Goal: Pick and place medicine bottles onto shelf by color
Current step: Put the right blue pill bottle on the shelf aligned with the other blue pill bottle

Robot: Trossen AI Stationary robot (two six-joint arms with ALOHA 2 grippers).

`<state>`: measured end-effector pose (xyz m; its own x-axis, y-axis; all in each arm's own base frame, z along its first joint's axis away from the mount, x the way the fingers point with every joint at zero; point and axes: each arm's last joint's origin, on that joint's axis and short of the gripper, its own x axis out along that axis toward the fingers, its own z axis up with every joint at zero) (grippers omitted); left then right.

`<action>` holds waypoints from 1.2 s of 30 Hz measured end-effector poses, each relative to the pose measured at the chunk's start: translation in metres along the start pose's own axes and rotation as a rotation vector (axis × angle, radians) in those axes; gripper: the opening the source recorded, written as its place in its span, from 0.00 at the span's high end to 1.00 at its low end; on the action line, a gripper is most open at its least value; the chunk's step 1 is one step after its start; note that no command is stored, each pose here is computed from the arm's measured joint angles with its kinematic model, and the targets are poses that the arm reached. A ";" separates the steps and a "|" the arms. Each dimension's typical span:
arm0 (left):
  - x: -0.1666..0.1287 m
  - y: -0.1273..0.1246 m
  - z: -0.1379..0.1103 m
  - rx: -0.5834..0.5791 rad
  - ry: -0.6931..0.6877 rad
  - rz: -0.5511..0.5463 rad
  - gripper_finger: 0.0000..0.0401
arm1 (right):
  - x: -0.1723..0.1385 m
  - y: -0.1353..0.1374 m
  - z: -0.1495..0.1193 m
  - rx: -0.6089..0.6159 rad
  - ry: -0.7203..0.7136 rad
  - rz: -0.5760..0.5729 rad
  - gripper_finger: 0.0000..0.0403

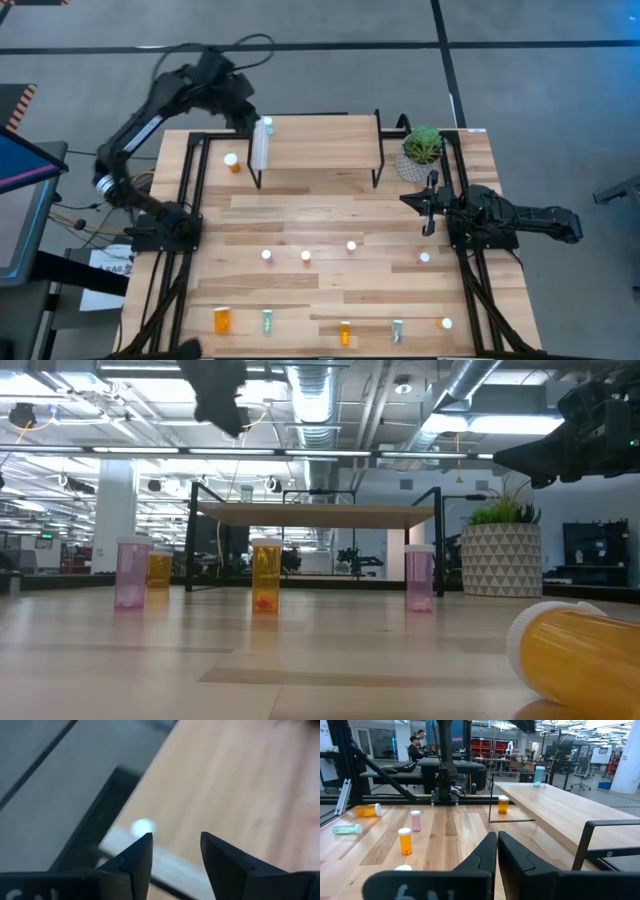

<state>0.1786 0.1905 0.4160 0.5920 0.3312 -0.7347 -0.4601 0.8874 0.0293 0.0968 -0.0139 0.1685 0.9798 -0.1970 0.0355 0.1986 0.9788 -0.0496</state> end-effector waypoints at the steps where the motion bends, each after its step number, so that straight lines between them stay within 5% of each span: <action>1: -0.011 -0.006 -0.004 0.000 -0.061 -0.021 0.63 | 0.000 0.000 0.000 0.000 0.001 0.000 0.90; 10: -0.040 -0.068 -0.076 0.021 -0.489 -0.207 0.72 | 0.000 0.000 0.000 0.000 0.000 0.000 0.90; 25: -0.006 -0.130 -0.190 0.015 -0.783 -0.571 0.73 | 0.000 0.000 0.000 0.000 0.001 0.000 0.90; 36: -0.003 -0.152 -0.197 0.055 -0.917 -0.605 0.73 | 0.000 0.000 0.000 0.000 0.000 0.000 0.90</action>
<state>0.1166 -0.0083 0.2800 0.9871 -0.0710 0.1438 0.0885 0.9890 -0.1189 0.0968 -0.0139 0.1685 0.9797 -0.1972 0.0354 0.1988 0.9788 -0.0498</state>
